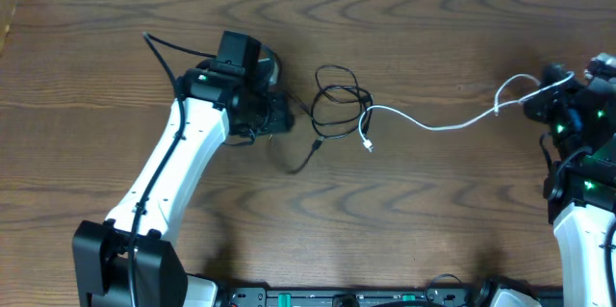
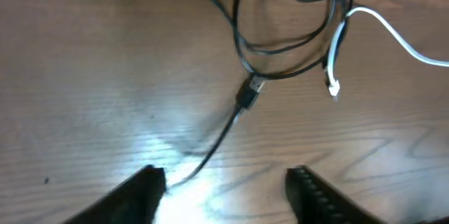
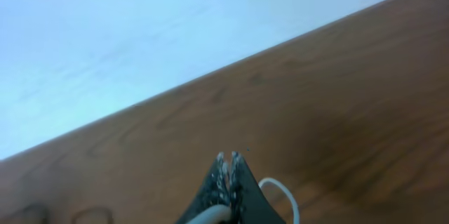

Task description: Untangle cables

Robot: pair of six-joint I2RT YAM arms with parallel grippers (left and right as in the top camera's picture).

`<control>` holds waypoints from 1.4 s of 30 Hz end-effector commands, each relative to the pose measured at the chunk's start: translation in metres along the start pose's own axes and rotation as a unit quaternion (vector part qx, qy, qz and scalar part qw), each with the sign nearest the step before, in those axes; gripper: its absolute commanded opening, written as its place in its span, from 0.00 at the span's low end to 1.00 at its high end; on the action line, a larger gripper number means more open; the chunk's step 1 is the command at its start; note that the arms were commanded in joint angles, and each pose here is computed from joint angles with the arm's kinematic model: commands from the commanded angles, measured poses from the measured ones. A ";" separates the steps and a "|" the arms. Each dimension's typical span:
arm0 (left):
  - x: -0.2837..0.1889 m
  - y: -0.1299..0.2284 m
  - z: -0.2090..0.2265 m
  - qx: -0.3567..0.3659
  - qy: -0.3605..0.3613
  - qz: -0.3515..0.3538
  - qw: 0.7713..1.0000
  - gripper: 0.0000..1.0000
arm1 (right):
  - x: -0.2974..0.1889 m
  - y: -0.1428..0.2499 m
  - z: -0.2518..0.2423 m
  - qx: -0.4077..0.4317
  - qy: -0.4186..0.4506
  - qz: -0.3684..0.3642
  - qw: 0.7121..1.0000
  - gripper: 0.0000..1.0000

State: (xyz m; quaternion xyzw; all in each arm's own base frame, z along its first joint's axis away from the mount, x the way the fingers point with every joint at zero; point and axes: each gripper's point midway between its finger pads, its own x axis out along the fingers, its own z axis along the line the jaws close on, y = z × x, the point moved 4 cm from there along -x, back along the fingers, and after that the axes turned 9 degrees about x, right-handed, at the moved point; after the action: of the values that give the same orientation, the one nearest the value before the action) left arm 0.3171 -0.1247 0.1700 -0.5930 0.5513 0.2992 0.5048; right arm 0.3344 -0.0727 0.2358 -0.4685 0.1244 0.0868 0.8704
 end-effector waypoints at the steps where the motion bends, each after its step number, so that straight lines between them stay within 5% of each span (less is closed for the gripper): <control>1: 0.000 -0.002 -0.013 0.024 0.010 -0.013 1.000 0.66 | -0.002 0.018 0.009 0.004 -0.036 0.052 0.998 0.01; 9: 0.019 -0.018 -0.061 0.100 0.042 -0.056 0.993 0.66 | -0.008 0.058 -0.003 0.045 0.001 0.146 0.988 0.01; 19: 0.098 -0.018 -0.094 0.138 0.060 -0.026 0.988 0.65 | -0.007 0.069 0.010 0.041 -0.021 0.167 0.985 0.01; 29: 0.157 -0.015 -0.094 0.147 0.061 -0.009 0.987 0.60 | -0.009 0.076 0.011 0.045 -0.017 0.184 0.982 0.01; 40: 0.171 -0.005 -0.087 0.142 0.053 0.018 0.988 0.59 | -0.009 0.077 0.010 0.043 -0.017 0.187 0.981 0.01; 42: 0.171 -0.002 -0.088 0.142 0.054 0.024 0.988 0.53 | -0.009 0.077 0.010 0.043 -0.016 0.187 0.981 0.01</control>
State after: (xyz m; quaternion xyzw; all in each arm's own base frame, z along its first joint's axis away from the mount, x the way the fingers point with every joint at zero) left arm 0.3431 -0.2666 0.0501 -0.5251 0.6194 0.1890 0.5521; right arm 0.3066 -0.0256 0.1807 -0.3883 0.2063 0.2437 0.8644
